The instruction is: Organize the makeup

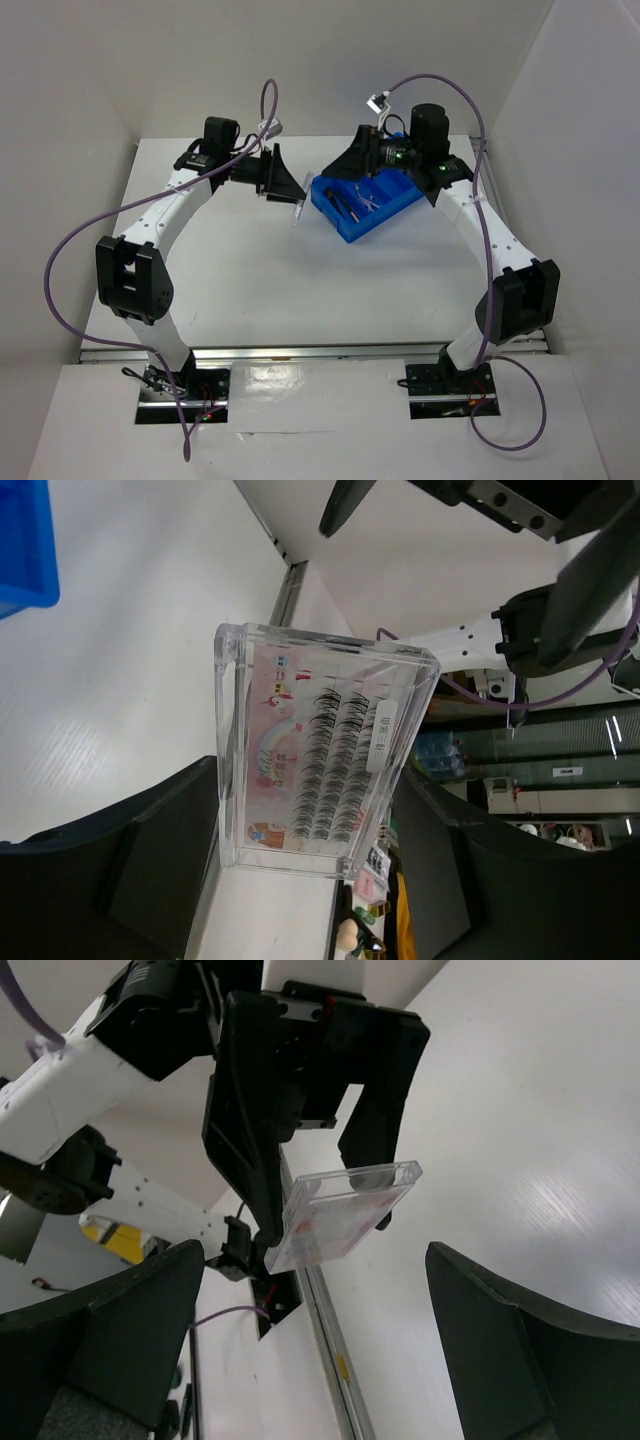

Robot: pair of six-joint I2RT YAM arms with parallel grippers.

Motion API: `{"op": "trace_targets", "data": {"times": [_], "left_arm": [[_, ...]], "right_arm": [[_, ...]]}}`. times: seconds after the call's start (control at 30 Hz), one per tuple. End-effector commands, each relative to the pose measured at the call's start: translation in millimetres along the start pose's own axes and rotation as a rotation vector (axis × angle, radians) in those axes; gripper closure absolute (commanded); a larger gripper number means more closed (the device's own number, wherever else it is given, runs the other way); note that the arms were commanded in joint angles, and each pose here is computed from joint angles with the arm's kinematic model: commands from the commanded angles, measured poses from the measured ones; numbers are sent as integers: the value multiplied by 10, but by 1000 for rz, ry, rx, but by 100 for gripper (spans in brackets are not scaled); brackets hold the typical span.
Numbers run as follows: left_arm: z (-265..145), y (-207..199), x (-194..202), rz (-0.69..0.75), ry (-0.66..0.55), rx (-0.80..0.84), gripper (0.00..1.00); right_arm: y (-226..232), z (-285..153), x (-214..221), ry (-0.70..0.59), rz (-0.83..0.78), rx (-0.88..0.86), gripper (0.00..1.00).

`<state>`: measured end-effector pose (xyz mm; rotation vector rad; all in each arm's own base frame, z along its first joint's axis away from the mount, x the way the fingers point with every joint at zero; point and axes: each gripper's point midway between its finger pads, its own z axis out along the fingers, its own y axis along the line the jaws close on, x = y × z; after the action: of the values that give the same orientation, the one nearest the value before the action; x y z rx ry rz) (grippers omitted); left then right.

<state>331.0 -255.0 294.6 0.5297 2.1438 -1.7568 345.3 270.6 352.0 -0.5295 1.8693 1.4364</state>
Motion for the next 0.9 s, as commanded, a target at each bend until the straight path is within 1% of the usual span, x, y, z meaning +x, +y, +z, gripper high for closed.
{"op": "trace_targets", "data": {"times": [0.0, 0.13, 0.17, 0.27, 0.3, 0.37, 0.5, 0.6, 0.63, 0.73, 0.87], "left_arm": [[-84, -364, -123, 91, -5, 107, 78], [-103, -469, -163, 120, -8, 134, 79], [-103, -478, -174, 120, -10, 135, 80], [-111, -507, -153, 112, -7, 147, 80], [-123, -553, -158, 134, -12, 149, 80], [-124, -559, -157, 122, -11, 149, 82], [-119, -535, -142, 113, -9, 148, 82], [-124, -547, -129, 122, -11, 149, 83], [-125, -553, -136, 122, -12, 150, 83], [-120, -529, -120, 113, -10, 149, 84], [-119, -523, -113, 113, -9, 148, 84]], "right_arm": [[342, -128, -52, 6, -94, -144, 1], [288, -92, 50, 55, -66, -186, 1], [309, -94, 36, 53, -83, -199, 1], [271, -71, 39, 55, -70, -198, 1], [235, -46, 7, 46, -75, -190, 1], [208, -27, 10, 49, -48, -189, 1], [151, 63, -37, 49, -43, -190, 1], [197, 148, -25, 54, -12, -193, 1], [225, 150, -73, 38, -35, -204, 1], [209, 221, -103, 25, -25, -213, 1], [288, 279, -69, 40, -27, -253, 1]]}}
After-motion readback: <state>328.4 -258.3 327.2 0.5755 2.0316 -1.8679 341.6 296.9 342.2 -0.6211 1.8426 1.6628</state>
